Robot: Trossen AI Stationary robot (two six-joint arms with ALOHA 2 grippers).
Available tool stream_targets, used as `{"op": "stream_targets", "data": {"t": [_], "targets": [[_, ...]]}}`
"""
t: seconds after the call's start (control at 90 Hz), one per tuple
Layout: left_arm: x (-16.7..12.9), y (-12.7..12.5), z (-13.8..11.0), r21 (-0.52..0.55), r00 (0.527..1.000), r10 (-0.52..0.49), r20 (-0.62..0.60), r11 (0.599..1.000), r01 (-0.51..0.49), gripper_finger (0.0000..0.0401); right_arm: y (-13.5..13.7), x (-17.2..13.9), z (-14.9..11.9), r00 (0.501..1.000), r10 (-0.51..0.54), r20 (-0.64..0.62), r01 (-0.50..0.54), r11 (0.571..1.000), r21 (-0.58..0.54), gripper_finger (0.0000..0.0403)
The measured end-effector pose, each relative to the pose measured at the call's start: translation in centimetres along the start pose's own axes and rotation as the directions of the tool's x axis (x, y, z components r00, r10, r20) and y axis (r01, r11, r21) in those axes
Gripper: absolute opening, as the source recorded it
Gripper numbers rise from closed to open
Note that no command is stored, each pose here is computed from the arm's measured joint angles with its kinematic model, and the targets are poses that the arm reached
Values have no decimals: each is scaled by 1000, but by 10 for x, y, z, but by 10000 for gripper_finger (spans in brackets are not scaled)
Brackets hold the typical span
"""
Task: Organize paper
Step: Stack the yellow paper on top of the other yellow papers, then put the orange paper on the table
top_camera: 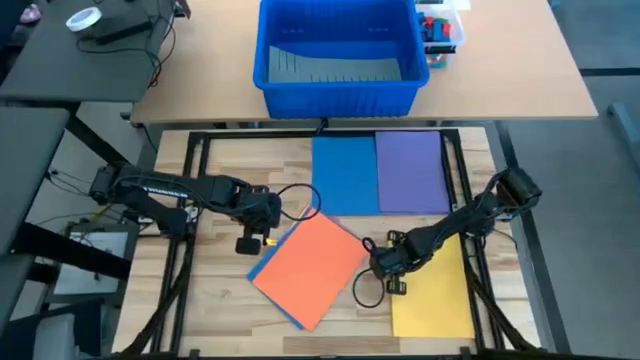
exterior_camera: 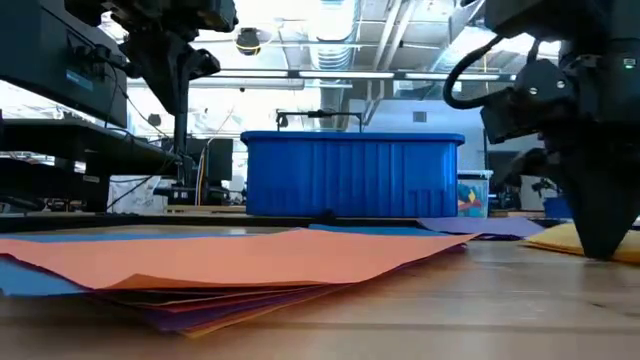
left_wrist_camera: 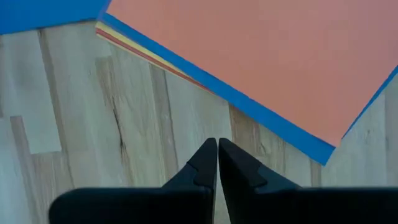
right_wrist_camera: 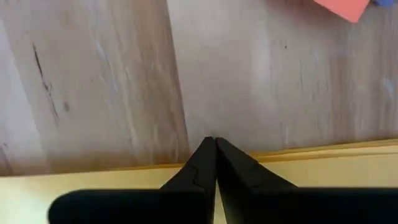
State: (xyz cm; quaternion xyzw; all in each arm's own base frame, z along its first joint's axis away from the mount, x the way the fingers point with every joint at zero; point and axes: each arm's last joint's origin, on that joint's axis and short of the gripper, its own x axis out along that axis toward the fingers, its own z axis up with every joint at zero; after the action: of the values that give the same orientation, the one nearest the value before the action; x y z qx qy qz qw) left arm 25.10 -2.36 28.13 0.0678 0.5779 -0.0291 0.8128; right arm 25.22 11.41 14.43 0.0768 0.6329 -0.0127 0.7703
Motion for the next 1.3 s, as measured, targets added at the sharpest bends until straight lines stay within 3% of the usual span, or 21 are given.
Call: {"op": "stream_targets", "data": {"t": [0.311, 0.478, 0.667, 0.811, 0.911, 1.078, 1.3], "targets": [[0, 0, 0, -11, 1000, 0, 1, 1000, 0, 0, 10, -20, 28, 991, 78, 111, -81, 996, 24, 2], [0, 0, 4, -114, 999, 2, 44, 993, 3, 0, 5, -31, 45, 980, 135, 147, -164, 965, 203, 31], [6, 0, 17, -224, 981, -18, 193, 973, 62, 0, -23, -36, 60, 977, 108, 182, -182, 867, 464, 107], [38, -4, 11, -277, 952, -146, 268, 935, 222, 0, -46, -34, 64, 979, 109, 174, -195, 759, 621, 161], [61, -6, 4, -317, 941, -168, 292, 912, 261, 0, -54, -26, 58, 985, 103, 136, -169, 698, 696, 187], [95, -14, 0, -329, 922, -206, 327, 890, 315, 0, -57, -15, 49, 985, 105, 134, -170, 655, 736, 204], [133, -26, 4, -304, 925, -245, 289, 893, 332, 0, -68, -5, 43, 990, 59, 130, -139, 617, 774, 200]]}}
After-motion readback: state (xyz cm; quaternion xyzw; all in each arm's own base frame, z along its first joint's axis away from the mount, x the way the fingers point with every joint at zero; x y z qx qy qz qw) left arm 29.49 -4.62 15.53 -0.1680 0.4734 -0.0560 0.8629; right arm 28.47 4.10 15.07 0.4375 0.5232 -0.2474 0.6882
